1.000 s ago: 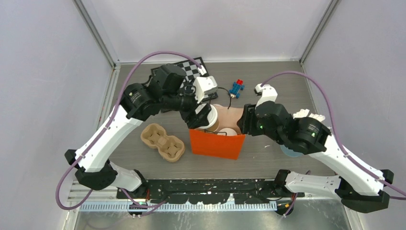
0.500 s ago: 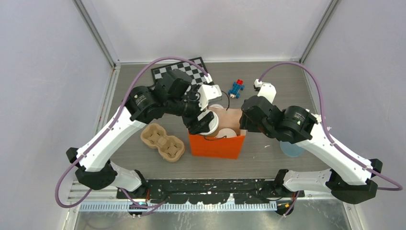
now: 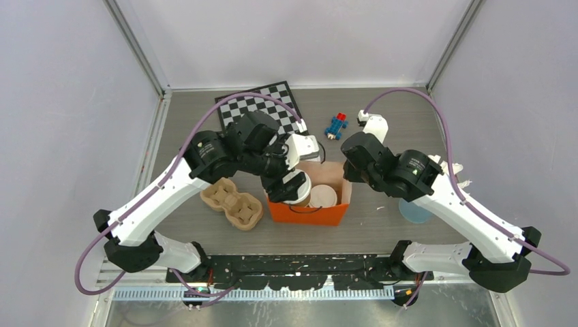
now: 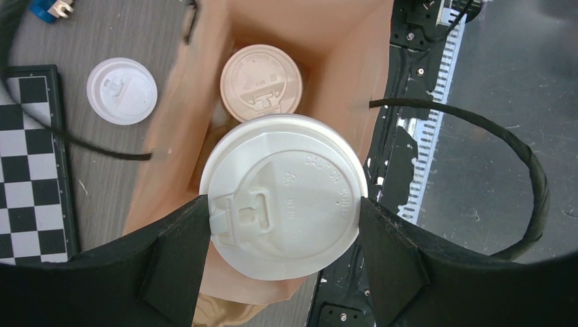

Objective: Pack the takeout coffee

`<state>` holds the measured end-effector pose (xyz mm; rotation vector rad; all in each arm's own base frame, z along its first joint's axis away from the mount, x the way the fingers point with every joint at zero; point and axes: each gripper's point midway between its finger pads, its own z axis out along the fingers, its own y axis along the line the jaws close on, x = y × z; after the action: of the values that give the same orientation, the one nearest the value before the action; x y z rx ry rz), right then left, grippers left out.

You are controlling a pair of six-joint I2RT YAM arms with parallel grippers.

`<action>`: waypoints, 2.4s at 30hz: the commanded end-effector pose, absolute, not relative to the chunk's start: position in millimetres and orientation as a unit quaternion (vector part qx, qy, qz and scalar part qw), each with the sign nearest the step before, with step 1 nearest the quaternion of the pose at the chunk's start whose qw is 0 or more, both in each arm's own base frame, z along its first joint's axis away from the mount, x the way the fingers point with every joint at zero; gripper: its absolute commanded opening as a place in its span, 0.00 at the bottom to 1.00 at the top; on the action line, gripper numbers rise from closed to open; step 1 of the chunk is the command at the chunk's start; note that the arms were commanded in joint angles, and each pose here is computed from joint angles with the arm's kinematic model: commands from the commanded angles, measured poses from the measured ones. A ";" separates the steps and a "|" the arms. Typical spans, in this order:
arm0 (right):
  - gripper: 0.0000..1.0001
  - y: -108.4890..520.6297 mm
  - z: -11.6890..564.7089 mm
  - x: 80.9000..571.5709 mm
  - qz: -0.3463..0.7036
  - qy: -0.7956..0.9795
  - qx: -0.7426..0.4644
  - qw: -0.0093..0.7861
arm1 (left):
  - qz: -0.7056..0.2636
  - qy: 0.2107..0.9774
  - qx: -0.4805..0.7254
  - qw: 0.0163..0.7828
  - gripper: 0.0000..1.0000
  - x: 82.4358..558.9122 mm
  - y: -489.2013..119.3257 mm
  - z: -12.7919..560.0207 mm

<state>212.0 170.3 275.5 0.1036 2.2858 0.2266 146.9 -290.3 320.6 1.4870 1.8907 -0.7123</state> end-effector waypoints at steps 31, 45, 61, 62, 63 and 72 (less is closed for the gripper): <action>0.00 202.6 310.2 238.2 0.181 0.828 -0.046 0.529 | -0.199 0.693 0.576 0.385 0.51 163.8 -277.8 361.5; 0.00 201.5 310.1 222.8 0.211 0.814 -0.087 0.535 | -0.172 0.704 0.579 0.373 0.49 148.4 -277.0 331.4; 0.00 203.6 312.7 206.1 0.245 0.791 -0.139 0.544 | -0.119 0.687 0.606 0.383 0.48 140.2 -279.0 311.7; 0.00 205.5 312.3 204.4 0.248 0.788 -0.149 0.543 | -0.120 0.686 0.607 0.383 0.48 139.2 -280.7 311.4; 0.00 207.3 309.4 202.5 0.251 0.786 -0.160 0.541 | -0.123 0.685 0.608 0.382 0.48 137.8 -282.6 310.8; 0.00 206.3 301.8 191.2 0.264 0.780 -0.185 0.536 | -0.134 0.687 0.610 0.372 0.47 120.2 -290.8 295.5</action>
<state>195.4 202.5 284.9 -0.4241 1.9357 0.5660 120.8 -287.7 283.6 1.6396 1.7874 -0.3240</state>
